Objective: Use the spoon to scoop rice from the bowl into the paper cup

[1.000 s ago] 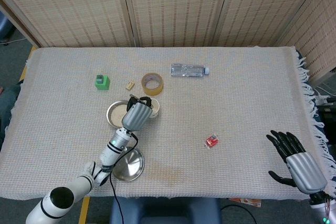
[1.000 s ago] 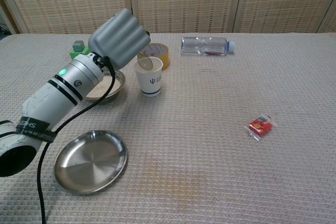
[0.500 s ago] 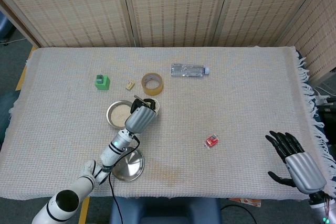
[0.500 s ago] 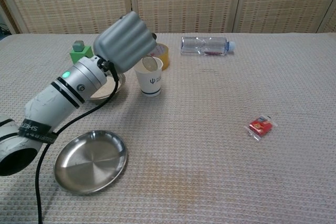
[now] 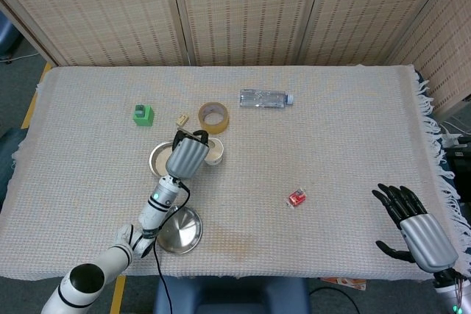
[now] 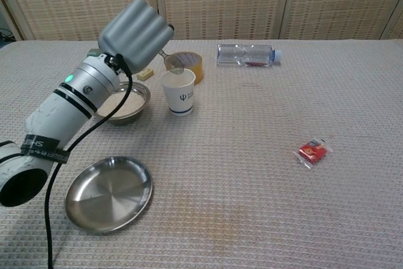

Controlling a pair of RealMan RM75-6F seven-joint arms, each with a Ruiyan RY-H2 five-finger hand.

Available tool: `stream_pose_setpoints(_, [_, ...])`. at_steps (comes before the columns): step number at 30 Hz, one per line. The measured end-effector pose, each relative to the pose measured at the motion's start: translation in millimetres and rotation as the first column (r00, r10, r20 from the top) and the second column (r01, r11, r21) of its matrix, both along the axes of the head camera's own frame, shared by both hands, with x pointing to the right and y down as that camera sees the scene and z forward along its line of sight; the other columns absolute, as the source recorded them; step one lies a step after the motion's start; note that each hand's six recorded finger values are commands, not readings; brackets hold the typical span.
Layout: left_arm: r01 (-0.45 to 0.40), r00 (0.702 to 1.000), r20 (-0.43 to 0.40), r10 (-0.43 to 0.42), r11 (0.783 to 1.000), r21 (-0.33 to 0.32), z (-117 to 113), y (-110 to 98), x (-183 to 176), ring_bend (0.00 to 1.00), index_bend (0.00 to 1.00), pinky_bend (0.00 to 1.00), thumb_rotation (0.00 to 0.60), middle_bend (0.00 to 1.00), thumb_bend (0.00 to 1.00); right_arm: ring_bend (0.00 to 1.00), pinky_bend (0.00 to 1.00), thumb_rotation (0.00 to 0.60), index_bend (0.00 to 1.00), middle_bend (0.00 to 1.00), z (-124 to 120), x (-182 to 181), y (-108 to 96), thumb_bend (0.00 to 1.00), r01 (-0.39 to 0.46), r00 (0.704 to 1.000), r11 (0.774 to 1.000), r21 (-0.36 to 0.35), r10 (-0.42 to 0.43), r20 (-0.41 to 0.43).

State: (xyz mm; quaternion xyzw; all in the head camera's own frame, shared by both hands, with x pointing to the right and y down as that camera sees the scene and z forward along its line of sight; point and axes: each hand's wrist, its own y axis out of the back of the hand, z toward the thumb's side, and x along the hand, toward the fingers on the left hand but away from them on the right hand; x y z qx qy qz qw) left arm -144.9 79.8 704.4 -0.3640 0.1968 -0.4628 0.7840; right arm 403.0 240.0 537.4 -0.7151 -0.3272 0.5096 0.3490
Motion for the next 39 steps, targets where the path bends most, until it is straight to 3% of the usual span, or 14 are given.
stream_pose_setpoints(7, [0.104, 0.968, -0.211, -0.136, 0.982, -0.155, -11.6, -5.5, -10.0, 1.0, 0.66, 1.0, 0.6, 1.0, 0.4, 0.0, 0.0, 0.6, 0.0, 0.0, 1.0, -1.1, 1.0, 0.09, 0.008, 1.0, 1.0, -0.003, -0.008, -0.005])
stream_pose_setpoints(11, [0.131, 0.923, -0.316, -0.219, 0.952, -0.275, -24.3, -3.5, -16.3, 1.0, 0.66, 1.0, 0.6, 1.0, 0.4, 0.0, 0.0, 0.6, 0.0, 0.0, 1.0, -2.3, 2.0, 0.09, 0.01, 1.0, 1.0, -0.001, -0.01, -0.006])
stream_pose_setpoints(16, [0.12, 0.88, -0.377, -0.29, 0.902, -0.414, -43.0, 8.9, -29.1, 1.0, 0.66, 1.0, 0.6, 1.0, 0.4, 0.0, 0.0, 0.6, 0.0, 0.0, 1.7, -4.4, 3.7, 0.09, 0.016, 1.0, 1.0, -0.004, -0.016, -0.006])
stream_pose_setpoints(19, [0.106, 0.868, -0.371, -0.33, 0.853, -0.511, -50.6, 25.1, -40.2, 1.0, 0.66, 1.0, 0.6, 1.0, 0.4, 0.0, 0.0, 0.6, 0.0, 0.0, 3.2, -6.1, 5.1, 0.09, 0.021, 1.0, 1.0, -0.01, -0.021, -0.006])
stream_pose_setpoints(22, [0.101, 0.868, -0.332, -0.369, 0.786, -0.61, -53.5, 47.7, -53.5, 1.0, 0.66, 1.0, 0.6, 1.0, 0.4, 0.0, 0.0, 0.6, 0.0, 0.0, 3.3, -7.6, 6.2, 0.09, 0.026, 1.0, 1.0, -0.013, -0.027, -0.004])
stream_pose_setpoints(26, [0.116, 0.884, -0.231, -0.407, 0.668, -0.735, -46.2, 90.6, -76.5, 1.0, 0.66, 1.0, 0.6, 1.0, 0.4, 0.0, 0.0, 0.6, 0.0, 0.0, 3.3, -9.4, 8.0, 0.09, 0.034, 0.999, 0.999, -0.013, -0.034, -0.003])
stream_pose_setpoints(29, [0.114, 0.889, -0.189, -0.417, 0.601, -0.791, -37.2, 116.3, -78.0, 1.0, 0.66, 1.0, 0.6, 1.0, 0.4, 0.0, 0.0, 0.6, 0.0, 0.0, 4.9, -10.9, 9.1, 0.09, 0.039, 0.999, 0.999, -0.021, -0.039, -0.001])
stream_pose_setpoints(34, [0.096, 0.894, -0.164, -0.418, 0.535, -0.839, -28.5, 140.1, -65.8, 1.0, 0.65, 1.0, 0.6, 1.0, 0.4, 0.0, 0.0, 0.6, 0.0, 0.0, 3.6, -12.3, 10.3, 0.09, 0.047, 0.999, 0.999, -0.023, -0.047, 0.008])
stream_pose_setpoints(39, [0.095, 0.901, -0.15, -0.406, 0.524, -0.847, -24.8, 149.8, -61.4, 1.0, 0.65, 1.0, 0.6, 1.0, 0.4, 0.0, 0.0, 0.6, 0.0, 0.0, 1.2, -11.9, 11.0, 0.09, 0.052, 0.999, 0.998, -0.02, -0.051, 0.016])
